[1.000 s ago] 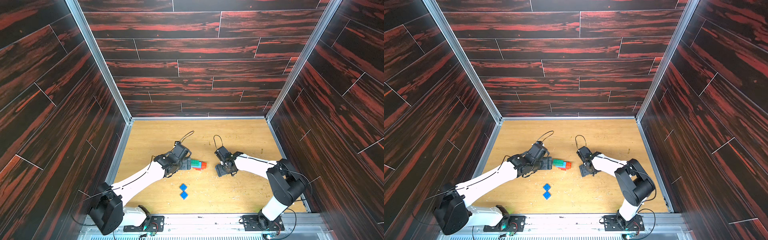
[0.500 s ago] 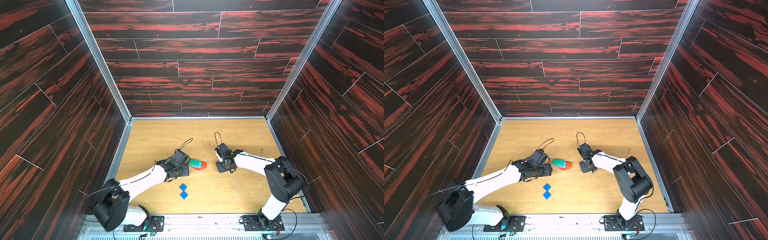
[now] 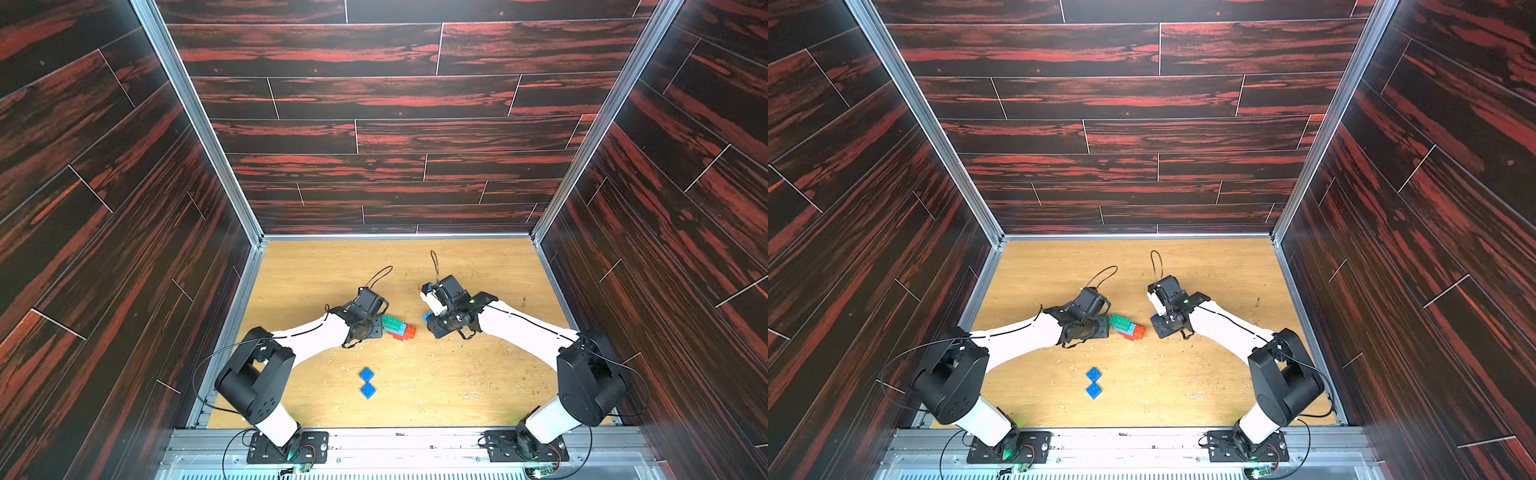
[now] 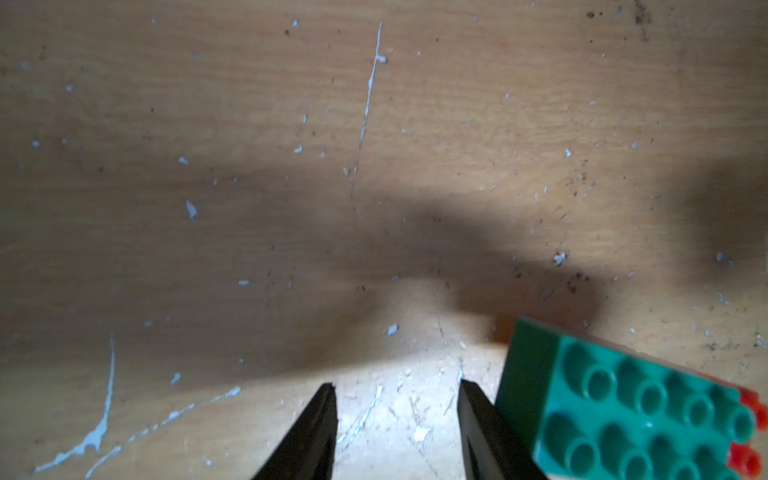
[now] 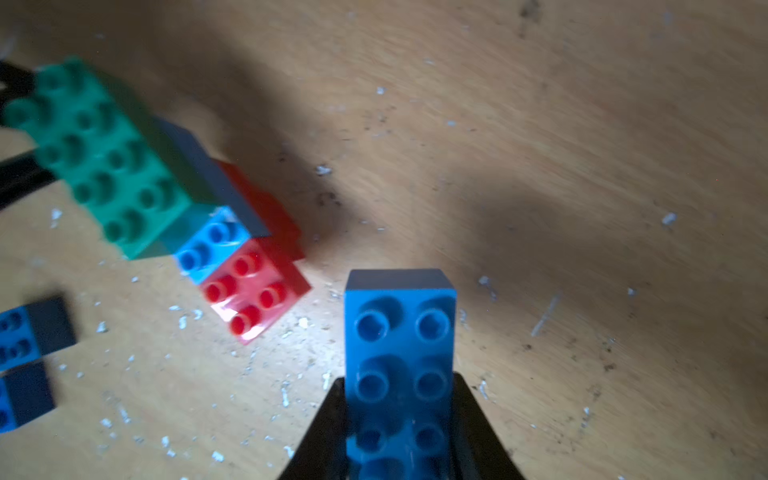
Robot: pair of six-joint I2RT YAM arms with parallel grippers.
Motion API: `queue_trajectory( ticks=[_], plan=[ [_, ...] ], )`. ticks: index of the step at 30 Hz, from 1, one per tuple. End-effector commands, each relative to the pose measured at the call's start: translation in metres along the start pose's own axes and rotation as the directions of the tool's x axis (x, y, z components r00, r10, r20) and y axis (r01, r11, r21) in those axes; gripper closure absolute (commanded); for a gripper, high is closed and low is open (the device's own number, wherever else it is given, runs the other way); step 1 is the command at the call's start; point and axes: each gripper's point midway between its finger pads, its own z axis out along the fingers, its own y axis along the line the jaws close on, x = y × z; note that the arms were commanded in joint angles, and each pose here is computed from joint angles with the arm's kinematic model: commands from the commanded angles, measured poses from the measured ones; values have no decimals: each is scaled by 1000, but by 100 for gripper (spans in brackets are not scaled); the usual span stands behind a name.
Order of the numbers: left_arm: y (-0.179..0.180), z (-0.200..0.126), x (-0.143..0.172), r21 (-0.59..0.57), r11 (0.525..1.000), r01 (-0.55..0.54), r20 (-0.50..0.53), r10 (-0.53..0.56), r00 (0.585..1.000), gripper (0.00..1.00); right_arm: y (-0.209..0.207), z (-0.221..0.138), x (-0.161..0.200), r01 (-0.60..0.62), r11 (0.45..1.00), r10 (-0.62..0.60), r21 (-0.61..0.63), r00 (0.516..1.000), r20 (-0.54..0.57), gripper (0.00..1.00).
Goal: Assemble a heart with lego
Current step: Adjust the lego brick at the center of the board, then assemble the lego brick with the lego brick.
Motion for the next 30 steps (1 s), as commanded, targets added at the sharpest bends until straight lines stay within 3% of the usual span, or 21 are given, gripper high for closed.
queue_trajectory(
  ticks=[1, 6, 12, 21, 30],
  plan=[
    [1, -1, -11, -18, 999, -33, 19, 34, 999, 49, 23, -3, 3, 93, 993, -94, -73, 995, -15, 100],
    [5, -9, -6, -5, 1000, -26, 13, 26, 1000, 49, 53, -6, -2, 239, 963, -238, -124, 971, 19, 100],
    [10, -33, -8, 40, 999, 31, 68, -33, 997, 46, 69, 0, -9, 315, 934, -318, -171, 948, 12, 100],
    [5, -46, -33, 90, 993, 81, 101, -90, 991, 43, 66, 1, -4, 407, 898, -418, -169, 908, -35, 100],
    [-12, -40, -46, 190, 976, 103, 71, -118, 990, 39, 63, 2, -6, 494, 856, -501, -154, 865, -13, 100]
  ],
)
